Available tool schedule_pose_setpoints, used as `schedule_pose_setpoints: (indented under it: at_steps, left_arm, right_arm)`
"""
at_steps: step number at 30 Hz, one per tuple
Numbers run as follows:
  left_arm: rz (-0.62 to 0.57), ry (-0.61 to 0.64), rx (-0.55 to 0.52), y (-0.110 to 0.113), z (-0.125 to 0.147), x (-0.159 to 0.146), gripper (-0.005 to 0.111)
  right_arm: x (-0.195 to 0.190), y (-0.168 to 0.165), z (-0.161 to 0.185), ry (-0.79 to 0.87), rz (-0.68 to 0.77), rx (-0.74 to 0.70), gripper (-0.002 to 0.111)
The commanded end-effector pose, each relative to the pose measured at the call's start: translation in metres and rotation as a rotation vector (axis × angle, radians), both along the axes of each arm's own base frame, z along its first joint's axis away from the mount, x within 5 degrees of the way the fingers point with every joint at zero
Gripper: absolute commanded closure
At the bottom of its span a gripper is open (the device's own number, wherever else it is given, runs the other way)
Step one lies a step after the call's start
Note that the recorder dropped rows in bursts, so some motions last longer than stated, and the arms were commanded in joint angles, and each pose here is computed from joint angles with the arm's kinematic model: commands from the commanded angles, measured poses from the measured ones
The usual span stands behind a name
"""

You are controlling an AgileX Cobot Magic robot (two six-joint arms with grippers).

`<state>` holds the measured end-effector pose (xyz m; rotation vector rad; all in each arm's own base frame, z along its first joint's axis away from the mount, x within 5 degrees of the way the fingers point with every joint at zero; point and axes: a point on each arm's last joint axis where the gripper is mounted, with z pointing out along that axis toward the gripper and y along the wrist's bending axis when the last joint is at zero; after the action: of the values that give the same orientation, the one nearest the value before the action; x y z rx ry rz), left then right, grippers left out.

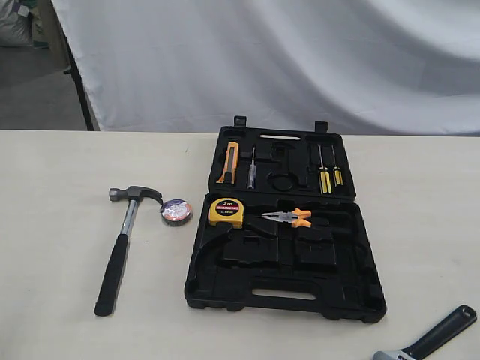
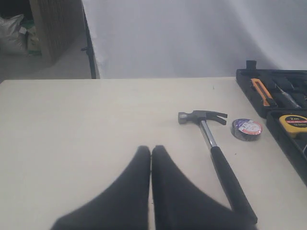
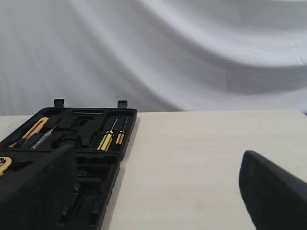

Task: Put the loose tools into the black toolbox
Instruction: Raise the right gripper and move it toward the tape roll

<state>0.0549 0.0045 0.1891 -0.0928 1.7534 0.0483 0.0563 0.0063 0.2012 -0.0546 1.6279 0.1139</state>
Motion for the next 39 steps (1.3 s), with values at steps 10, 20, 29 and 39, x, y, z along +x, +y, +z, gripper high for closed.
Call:
schedule_pose_setpoints:
  at_steps: [10,20,29,39]
  left_arm:
    - [0.004,-0.003,-0.011,0.000,0.000,0.000,0.106]
    - [0.004,-0.003,-0.011,0.000,0.000,0.000,0.106]
    - [0.004,-0.003,-0.011,0.000,0.000,0.000,0.106]
    - [0.004,-0.003,-0.011,0.000,0.000,0.000,0.106]
  right_arm:
    - [0.000,-0.001,0.011,-0.109,-0.009,0.200,0.023]
    - [-0.013,-0.009,0.056,-0.548,0.005,0.431,0.023]
    - [0.013,-0.001,0.076,-0.262,0.006,0.343,0.023]
    - [0.059,0.024,0.053,0.037,0.132,0.269,0.023]
